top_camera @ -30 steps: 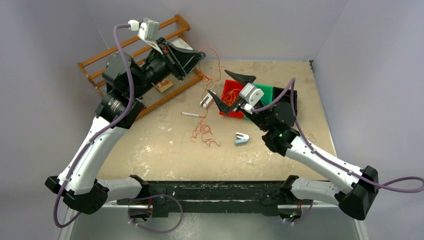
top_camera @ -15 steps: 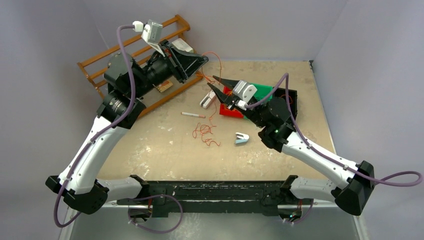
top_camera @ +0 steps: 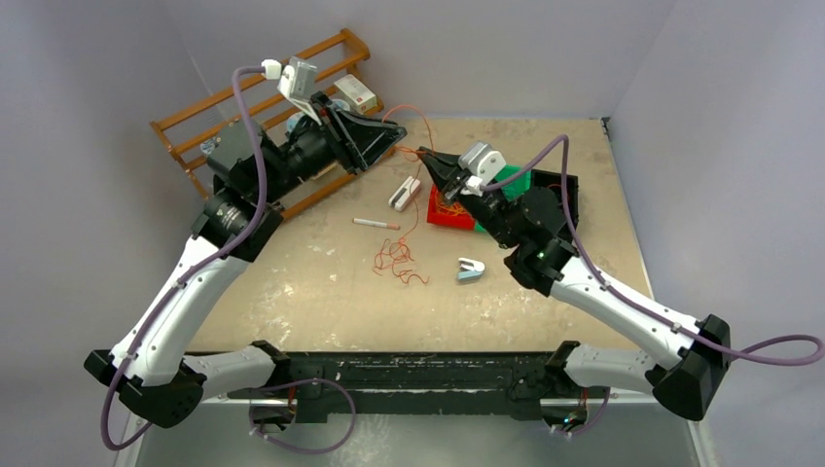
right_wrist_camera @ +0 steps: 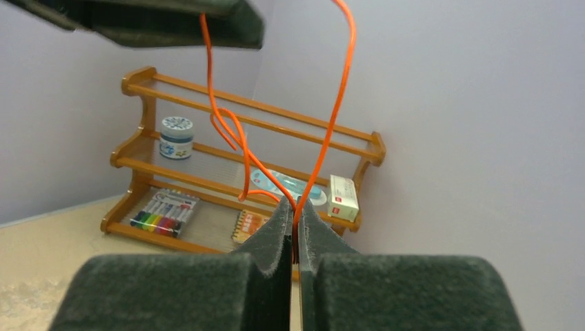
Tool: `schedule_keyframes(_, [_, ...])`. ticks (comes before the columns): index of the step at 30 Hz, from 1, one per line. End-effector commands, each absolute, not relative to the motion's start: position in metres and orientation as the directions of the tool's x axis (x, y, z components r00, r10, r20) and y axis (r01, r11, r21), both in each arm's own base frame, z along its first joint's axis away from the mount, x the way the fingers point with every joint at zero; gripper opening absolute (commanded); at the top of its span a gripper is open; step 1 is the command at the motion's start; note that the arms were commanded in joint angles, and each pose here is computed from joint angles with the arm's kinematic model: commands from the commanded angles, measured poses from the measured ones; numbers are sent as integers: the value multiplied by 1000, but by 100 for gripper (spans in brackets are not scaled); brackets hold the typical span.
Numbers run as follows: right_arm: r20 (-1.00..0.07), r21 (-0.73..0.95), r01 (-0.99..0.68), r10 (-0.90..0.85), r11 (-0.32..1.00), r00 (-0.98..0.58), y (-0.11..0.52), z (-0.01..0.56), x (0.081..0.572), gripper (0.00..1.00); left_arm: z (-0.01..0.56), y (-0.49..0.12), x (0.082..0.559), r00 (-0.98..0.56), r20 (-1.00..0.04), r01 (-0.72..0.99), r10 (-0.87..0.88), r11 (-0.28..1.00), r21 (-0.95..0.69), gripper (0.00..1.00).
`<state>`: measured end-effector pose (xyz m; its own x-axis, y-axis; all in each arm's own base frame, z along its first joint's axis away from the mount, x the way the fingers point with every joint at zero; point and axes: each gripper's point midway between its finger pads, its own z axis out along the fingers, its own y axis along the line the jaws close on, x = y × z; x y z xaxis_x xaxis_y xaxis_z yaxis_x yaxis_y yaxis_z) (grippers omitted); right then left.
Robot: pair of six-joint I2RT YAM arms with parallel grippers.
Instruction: Untangle the cables
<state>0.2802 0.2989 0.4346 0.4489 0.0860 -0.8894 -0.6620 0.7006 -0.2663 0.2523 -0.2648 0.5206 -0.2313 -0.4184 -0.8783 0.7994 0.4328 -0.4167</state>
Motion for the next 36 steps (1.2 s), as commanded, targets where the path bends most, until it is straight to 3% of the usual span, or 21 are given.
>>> schedule_keyframes(1, [-891, -154, -566, 134, 810, 434, 260, 476, 285, 0, 519, -258, 253, -201, -869, 789, -451, 452, -417, 35])
schedule_keyframes(6, [-937, -109, -437, 55, 893, 346, 220, 459, 306, 0, 482, -260, 267, -248, -871, 743, -425, 494, -452, 60])
schedule_keyframes(9, [-954, -90, -357, 23, 930, 300, 186, 449, 319, 0, 456, -257, 277, -272, -873, 692, -406, 548, -470, 66])
schedule_keyframes(18, [-979, -72, -26, -66, 997, 191, 86, 418, 354, 0, 366, -230, 312, -353, -864, 440, -358, 751, -491, 68])
schedule_keyframes(36, [-975, 29, 315, -42, 949, 219, -35, 423, 393, 0, 272, -220, 323, -498, -817, 268, -292, 844, -465, 66])
